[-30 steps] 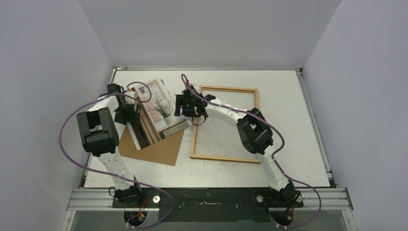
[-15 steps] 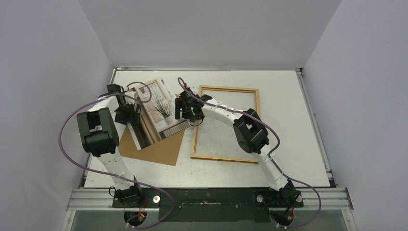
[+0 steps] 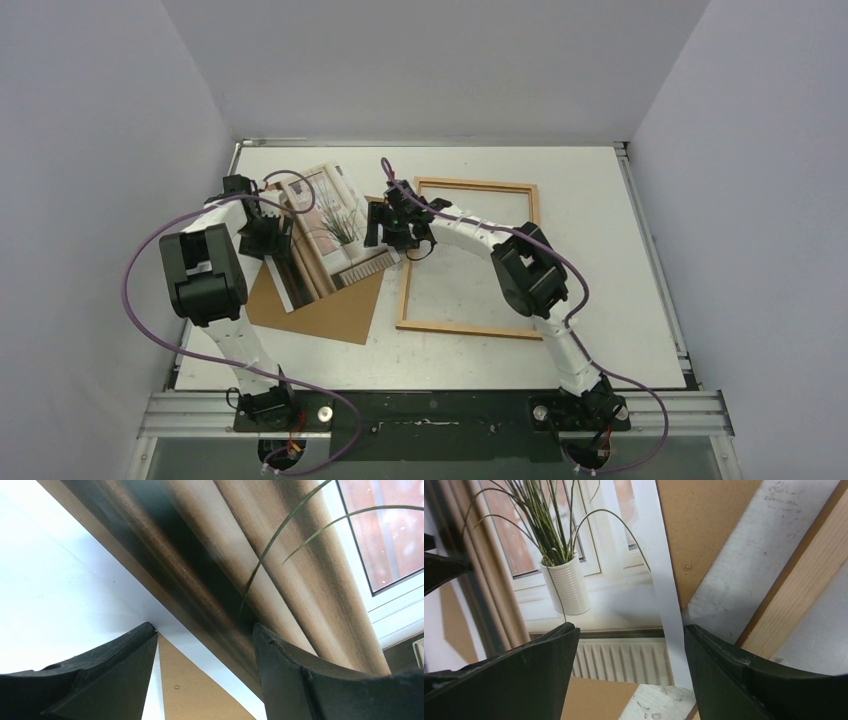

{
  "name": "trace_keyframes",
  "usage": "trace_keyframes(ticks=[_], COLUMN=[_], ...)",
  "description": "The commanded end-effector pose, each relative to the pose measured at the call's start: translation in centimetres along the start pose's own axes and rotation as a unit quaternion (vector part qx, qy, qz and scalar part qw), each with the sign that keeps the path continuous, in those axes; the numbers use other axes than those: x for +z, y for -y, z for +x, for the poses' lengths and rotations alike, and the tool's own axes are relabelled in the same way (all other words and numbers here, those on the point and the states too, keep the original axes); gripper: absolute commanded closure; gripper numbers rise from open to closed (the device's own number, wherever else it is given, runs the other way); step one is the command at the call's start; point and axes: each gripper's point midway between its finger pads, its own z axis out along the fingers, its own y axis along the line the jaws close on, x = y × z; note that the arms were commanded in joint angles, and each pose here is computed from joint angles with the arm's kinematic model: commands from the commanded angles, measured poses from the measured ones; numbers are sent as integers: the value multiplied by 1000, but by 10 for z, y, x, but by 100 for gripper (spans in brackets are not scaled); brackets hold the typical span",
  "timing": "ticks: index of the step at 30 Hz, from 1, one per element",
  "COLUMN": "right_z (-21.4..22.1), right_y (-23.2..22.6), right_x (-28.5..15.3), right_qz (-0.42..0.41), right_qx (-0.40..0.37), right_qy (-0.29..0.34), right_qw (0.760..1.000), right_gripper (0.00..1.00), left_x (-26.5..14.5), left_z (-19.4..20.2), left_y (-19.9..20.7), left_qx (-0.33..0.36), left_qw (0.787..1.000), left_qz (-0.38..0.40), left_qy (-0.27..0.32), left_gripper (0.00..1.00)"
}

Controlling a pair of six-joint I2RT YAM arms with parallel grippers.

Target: Put the photo into the frame

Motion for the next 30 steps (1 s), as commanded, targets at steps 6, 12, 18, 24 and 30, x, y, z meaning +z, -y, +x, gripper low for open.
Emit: trace_keyframes(ticks=[6,12,18,24,30], right_z=[-11,-16,-19,-14,-16], right_y=[-49,-54,-59,-50,-41], right_x=[-56,-75,-84,-70,-62], right_qz=[-167,-203,-237,-188,-146], right_qx=[82,103,116,99,80], right_qy=[-7,4,10,2,6], right_qw=[983,974,964,977,986], right_gripper=[23,26,36,61,81], left_x=[-5,-4,-4,-8,-17], left_z=[-5,-4,-4,-7,-11], left_y=[8,8,8,11,15], left_qx=[10,10,11,10,4], left_qw=[1000,1000,1000,1000,999], left_qz=[12,12,12,16,27], left_qy=[16,16,16,19,27], left_gripper=[33,33,33,33,34])
